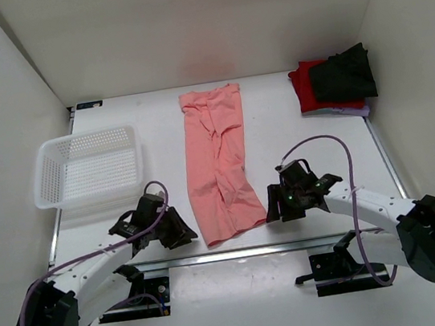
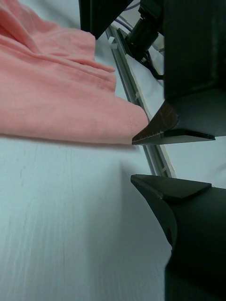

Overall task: Fold and stack the t-shirts
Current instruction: Rotate the tshirt 90 degrees, then grab the bottom of the folded rectangular tshirt with both arms

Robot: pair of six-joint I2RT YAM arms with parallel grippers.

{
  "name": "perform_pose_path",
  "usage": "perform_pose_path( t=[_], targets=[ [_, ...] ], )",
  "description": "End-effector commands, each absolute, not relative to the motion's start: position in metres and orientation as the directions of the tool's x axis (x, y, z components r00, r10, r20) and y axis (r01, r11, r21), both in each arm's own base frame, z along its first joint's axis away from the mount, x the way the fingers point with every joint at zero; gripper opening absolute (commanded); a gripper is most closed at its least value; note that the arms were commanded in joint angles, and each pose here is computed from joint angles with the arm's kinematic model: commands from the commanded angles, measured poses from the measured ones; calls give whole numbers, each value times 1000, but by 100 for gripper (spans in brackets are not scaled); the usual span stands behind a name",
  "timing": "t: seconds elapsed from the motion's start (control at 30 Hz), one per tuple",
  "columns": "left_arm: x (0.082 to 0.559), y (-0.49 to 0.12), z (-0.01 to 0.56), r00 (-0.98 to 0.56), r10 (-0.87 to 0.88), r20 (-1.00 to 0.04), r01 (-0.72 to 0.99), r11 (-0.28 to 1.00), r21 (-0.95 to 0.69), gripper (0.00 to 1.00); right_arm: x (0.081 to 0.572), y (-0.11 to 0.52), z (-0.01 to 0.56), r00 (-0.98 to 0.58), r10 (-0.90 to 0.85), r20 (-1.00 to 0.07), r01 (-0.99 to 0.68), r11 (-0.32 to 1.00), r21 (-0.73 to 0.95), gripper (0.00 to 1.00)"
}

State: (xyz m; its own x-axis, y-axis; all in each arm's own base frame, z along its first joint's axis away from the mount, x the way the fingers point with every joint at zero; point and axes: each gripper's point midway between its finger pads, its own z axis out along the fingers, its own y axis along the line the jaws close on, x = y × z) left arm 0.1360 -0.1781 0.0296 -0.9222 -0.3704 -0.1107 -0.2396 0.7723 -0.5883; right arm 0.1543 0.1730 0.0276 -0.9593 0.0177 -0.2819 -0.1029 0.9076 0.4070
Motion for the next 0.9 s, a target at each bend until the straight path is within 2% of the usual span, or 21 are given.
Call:
perform_pose_path(
  t=[0.0, 0.23, 0.4, 0.43, 0.47, 0.5, 0.53, 0.57, 0.6, 0.87],
  targets=[
    [153, -191, 39, -903, -403, -150, -223, 736, -639, 43, 170, 188, 37, -946, 42, -322, -118, 879, 461, 53],
    [162, -218, 38, -908, -395, -142, -211, 721, -660, 42, 169, 202, 29, -960, 15, -280, -123, 875, 469, 54],
    [157, -230, 25, -932, -341, -125, -197, 763, -616, 42, 171, 213, 24, -963, 9, -271, -128, 865, 485, 55],
    [158, -231, 24, -932, -339, -124, -197, 766, -612, 39, 168, 214, 21, -966, 3, -257, -126, 865, 486, 55],
    [156, -231, 20, -936, -331, -120, -200, 781, -591, 32, 170, 216, 22, -968, 5, -251, -124, 859, 496, 54],
    [154, -231, 18, -940, -324, -110, -202, 783, -588, 16, 167, 215, 16, -974, -7, -225, -120, 861, 494, 45],
    [154, -231, 16, -942, -316, -114, -197, 794, -575, 8, 165, 218, 15, -975, -19, -222, -130, 858, 496, 23],
    [153, -229, 16, -943, -315, -110, -200, 798, -569, 0, 161, 216, 13, -978, -28, -207, -127, 864, 487, 13],
    [152, -228, 18, -945, -306, -117, -188, 800, -570, 0, 155, 216, 12, -979, -40, -198, -132, 866, 483, 0],
    [116, -205, 16, -984, -167, -56, -117, 857, -501, 0, 78, 200, 11, -994, -83, -69, -106, 872, 478, 0]
  ],
)
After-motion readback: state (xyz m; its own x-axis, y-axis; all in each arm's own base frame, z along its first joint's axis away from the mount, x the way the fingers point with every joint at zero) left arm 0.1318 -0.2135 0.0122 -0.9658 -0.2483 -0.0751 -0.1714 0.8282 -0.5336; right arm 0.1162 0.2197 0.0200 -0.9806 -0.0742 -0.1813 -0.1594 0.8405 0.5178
